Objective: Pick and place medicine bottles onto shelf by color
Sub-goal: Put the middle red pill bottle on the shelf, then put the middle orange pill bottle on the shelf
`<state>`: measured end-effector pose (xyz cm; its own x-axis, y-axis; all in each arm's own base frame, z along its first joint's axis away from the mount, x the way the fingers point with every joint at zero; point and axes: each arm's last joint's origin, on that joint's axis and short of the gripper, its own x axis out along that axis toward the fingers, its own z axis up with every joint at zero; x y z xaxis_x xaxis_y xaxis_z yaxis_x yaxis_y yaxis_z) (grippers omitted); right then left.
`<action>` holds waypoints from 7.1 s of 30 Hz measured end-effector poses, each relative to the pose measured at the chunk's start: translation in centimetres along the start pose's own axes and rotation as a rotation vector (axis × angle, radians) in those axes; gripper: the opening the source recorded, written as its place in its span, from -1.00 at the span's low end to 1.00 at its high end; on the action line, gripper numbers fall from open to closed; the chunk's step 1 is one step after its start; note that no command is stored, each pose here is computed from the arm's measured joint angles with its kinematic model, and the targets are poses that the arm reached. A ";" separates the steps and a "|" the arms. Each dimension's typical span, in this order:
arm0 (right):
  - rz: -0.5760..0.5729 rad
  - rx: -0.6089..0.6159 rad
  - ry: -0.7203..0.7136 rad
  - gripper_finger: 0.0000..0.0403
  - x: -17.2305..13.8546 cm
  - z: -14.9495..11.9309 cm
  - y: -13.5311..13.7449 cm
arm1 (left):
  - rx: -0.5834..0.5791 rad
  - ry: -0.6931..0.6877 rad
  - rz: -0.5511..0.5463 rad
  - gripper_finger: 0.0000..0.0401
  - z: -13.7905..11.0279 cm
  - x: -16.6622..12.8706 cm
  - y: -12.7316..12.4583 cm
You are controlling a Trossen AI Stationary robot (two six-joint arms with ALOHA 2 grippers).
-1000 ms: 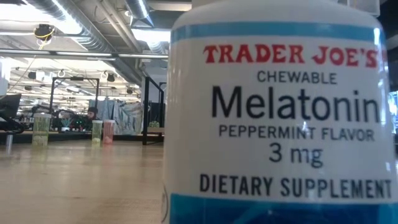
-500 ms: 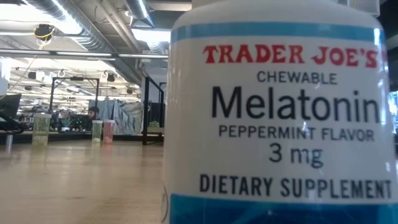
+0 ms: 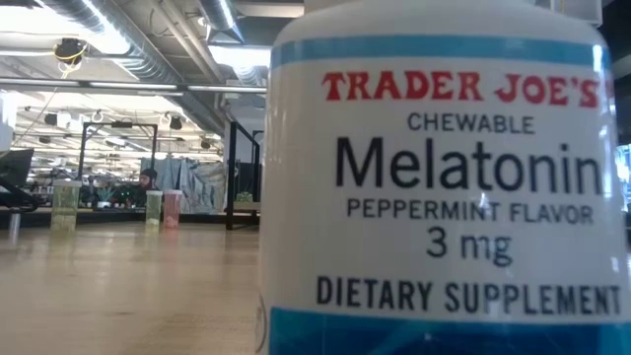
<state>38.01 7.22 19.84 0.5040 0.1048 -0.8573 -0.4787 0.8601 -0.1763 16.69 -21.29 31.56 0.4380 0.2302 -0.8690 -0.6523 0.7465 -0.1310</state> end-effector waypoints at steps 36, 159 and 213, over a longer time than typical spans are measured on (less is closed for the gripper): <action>-0.121 0.359 0.162 -0.37 -12.9 -3.9 -16.0 | 0.036 -0.125 0.111 0.31 5.0 2.5 0.3; -0.520 0.992 0.144 -0.37 -6.5 -16.6 -23.0 | 0.136 -0.249 0.261 0.31 9.8 4.6 1.6; -0.635 0.856 0.222 -0.03 -21.1 -7.2 -13.1 | 0.137 -0.274 0.268 0.31 9.8 4.6 1.6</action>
<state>28.51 -9.88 36.75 0.3000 -0.5004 -0.8122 0.5265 0.7968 -0.2965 23.71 -12.87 32.05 0.4247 0.5720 -0.7017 -0.6856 0.7094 0.1634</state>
